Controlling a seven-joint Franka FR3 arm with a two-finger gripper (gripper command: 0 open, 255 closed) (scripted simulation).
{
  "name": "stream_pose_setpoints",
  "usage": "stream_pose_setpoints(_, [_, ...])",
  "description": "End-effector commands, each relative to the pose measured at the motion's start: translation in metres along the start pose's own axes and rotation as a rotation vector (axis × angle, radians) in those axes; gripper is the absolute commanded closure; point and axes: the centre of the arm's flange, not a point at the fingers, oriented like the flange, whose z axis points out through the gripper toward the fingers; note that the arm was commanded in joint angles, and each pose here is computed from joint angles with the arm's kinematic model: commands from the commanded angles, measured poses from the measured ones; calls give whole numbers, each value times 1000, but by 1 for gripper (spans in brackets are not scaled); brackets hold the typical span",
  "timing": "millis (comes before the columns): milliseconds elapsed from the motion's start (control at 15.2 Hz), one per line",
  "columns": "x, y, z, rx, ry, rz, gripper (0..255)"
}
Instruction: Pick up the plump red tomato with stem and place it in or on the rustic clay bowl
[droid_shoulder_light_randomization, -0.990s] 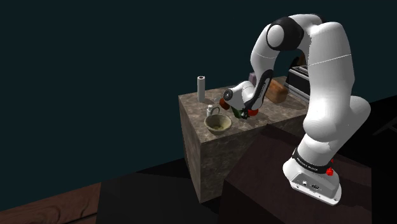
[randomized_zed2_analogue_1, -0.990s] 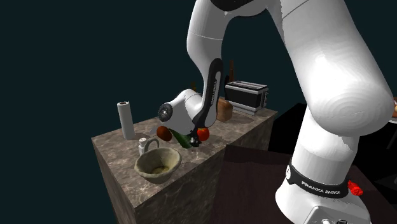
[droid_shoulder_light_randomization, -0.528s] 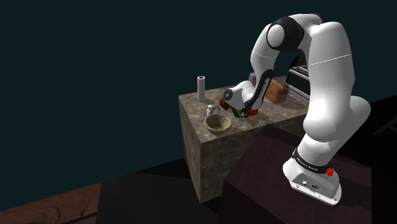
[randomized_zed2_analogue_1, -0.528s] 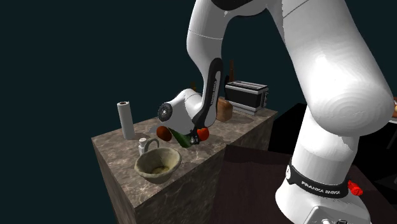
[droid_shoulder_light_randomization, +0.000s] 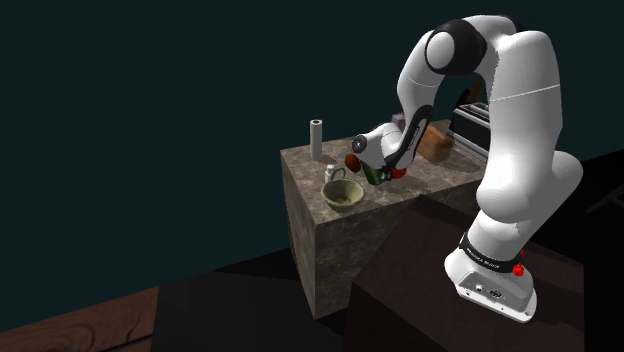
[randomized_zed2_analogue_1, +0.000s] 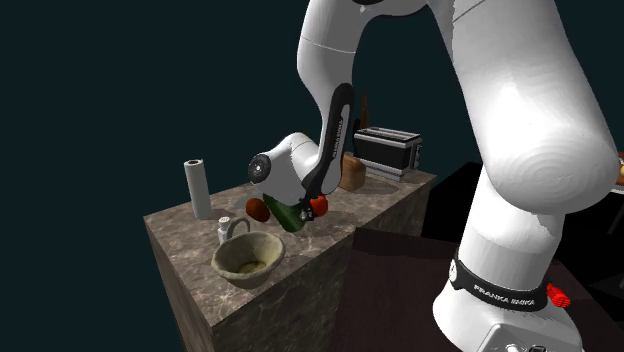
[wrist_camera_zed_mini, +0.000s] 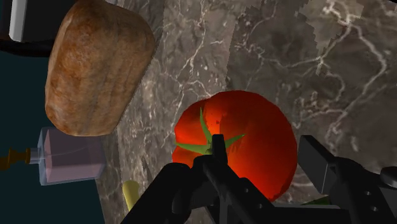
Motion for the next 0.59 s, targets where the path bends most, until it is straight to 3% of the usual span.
stream_pose_setpoints(0, [-3,8,-7,0,0,0,255])
stream_pose_setpoints(528, [-14,37,-35,0,0,0,255])
